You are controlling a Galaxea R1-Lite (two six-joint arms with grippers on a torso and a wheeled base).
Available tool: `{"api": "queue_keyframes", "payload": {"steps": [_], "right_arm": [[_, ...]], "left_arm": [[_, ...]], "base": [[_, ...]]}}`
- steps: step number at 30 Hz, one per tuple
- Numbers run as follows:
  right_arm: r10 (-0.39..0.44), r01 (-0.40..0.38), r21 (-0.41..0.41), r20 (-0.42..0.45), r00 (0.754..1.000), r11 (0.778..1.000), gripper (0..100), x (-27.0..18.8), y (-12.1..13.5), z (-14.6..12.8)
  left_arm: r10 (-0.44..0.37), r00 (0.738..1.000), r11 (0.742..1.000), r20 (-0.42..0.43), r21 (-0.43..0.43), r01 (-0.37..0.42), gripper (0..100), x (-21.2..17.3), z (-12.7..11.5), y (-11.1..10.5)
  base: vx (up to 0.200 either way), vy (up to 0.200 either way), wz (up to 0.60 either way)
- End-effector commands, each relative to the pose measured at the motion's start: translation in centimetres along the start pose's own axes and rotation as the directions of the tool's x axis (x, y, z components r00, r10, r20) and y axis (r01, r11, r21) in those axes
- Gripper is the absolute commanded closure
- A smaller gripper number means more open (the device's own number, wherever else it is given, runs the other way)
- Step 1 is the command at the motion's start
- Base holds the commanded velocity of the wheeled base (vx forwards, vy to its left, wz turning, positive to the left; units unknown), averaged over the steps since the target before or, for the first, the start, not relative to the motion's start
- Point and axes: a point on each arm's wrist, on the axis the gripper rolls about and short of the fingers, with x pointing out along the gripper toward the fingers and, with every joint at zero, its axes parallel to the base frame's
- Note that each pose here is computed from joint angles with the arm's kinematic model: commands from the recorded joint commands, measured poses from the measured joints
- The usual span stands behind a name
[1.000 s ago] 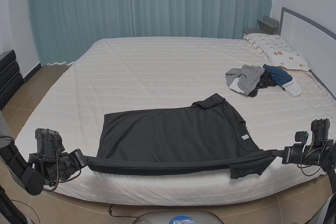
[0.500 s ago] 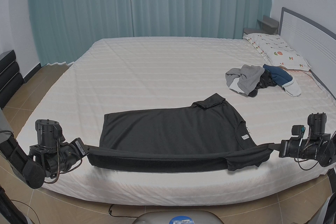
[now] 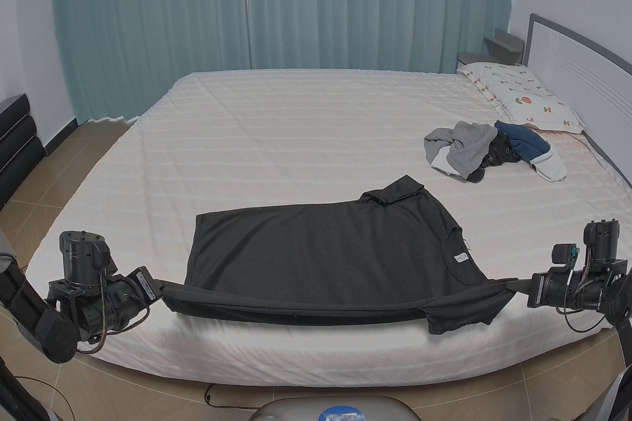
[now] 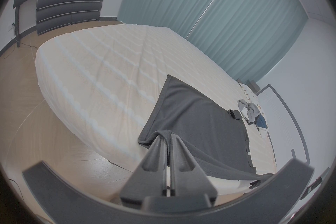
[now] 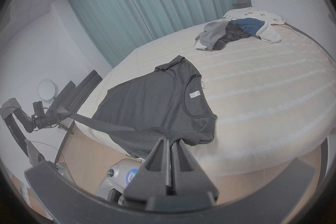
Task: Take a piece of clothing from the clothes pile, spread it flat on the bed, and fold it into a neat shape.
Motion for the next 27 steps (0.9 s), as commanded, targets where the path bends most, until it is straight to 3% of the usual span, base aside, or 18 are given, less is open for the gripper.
{"api": "queue_keyframes", "payload": {"steps": [1, 10, 27], "right_arm": [[0.001, -0.001, 0.000, 0.001, 1.000, 1.000, 100, 0.4, -0.1, 0.2], [-0.006, 0.006, -0.001, 0.010, 1.000, 1.000, 100, 2.9, -1.1, 1.8], [-0.003, 0.003, -0.001, 0.019, 1.000, 1.000, 100, 4.2, -1.7, 2.8]], "left_arm": [[-0.001, 1.000, 1.000, -0.001, -0.002, 0.001, 100, 0.5, 0.1, -0.1], [0.019, 0.999, 1.000, -0.039, -0.009, -0.020, 100, 3.2, 0.1, -0.2], [0.018, 1.000, 1.000, -0.009, -0.023, -0.018, 100, 4.3, 1.1, -0.3]], "base": [[0.000, 0.000, 0.00], [0.000, 0.000, 0.00], [0.000, 0.000, 0.00]]}}
